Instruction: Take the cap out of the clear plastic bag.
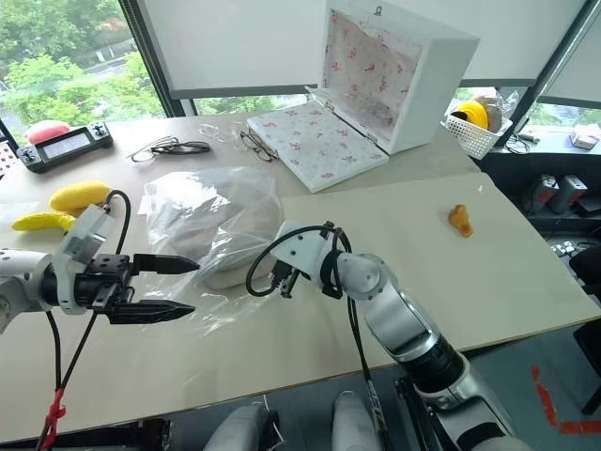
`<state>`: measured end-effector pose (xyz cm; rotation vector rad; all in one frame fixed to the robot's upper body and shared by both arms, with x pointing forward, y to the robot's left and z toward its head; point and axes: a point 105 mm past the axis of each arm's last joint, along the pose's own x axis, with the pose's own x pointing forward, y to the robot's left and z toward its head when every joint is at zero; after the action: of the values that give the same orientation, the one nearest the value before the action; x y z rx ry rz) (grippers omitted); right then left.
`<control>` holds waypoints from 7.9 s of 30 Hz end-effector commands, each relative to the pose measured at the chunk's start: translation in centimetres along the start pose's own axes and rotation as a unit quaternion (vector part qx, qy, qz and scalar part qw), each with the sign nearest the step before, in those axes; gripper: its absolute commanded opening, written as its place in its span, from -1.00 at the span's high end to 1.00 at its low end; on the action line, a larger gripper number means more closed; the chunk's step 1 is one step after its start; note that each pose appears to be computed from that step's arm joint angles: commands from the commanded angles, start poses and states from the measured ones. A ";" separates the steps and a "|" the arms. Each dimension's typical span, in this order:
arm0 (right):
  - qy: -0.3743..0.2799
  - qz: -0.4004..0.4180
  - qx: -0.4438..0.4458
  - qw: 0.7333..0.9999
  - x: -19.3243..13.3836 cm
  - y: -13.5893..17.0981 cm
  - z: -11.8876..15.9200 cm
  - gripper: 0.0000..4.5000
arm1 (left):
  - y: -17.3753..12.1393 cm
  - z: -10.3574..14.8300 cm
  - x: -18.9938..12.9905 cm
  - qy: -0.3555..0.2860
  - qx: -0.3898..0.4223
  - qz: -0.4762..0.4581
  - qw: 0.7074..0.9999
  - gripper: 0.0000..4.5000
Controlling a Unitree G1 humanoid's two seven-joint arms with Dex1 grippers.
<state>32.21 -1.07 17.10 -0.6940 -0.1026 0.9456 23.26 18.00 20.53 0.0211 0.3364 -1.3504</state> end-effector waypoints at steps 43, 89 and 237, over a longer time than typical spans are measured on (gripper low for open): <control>-0.039 -0.020 -0.015 0.999 4.8 -4.6 6.1 0.99 | 7.8 -10.5 2.3 -0.181 -0.388 0.468 0.773 -1.00; 0.014 0.008 -0.030 0.999 3.1 -1.7 2.8 1.00 | 11.3 -6.5 5.6 -0.328 -0.496 0.375 0.712 0.99; 0.008 -0.055 0.019 0.998 2.6 -4.7 3.5 1.00 | 9.4 0.1 -0.2 -0.392 -0.475 0.122 0.778 0.99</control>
<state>35.97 1.18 20.55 -0.6557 -0.0404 0.8531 31.82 18.67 15.29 -1.1587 0.4341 -0.6682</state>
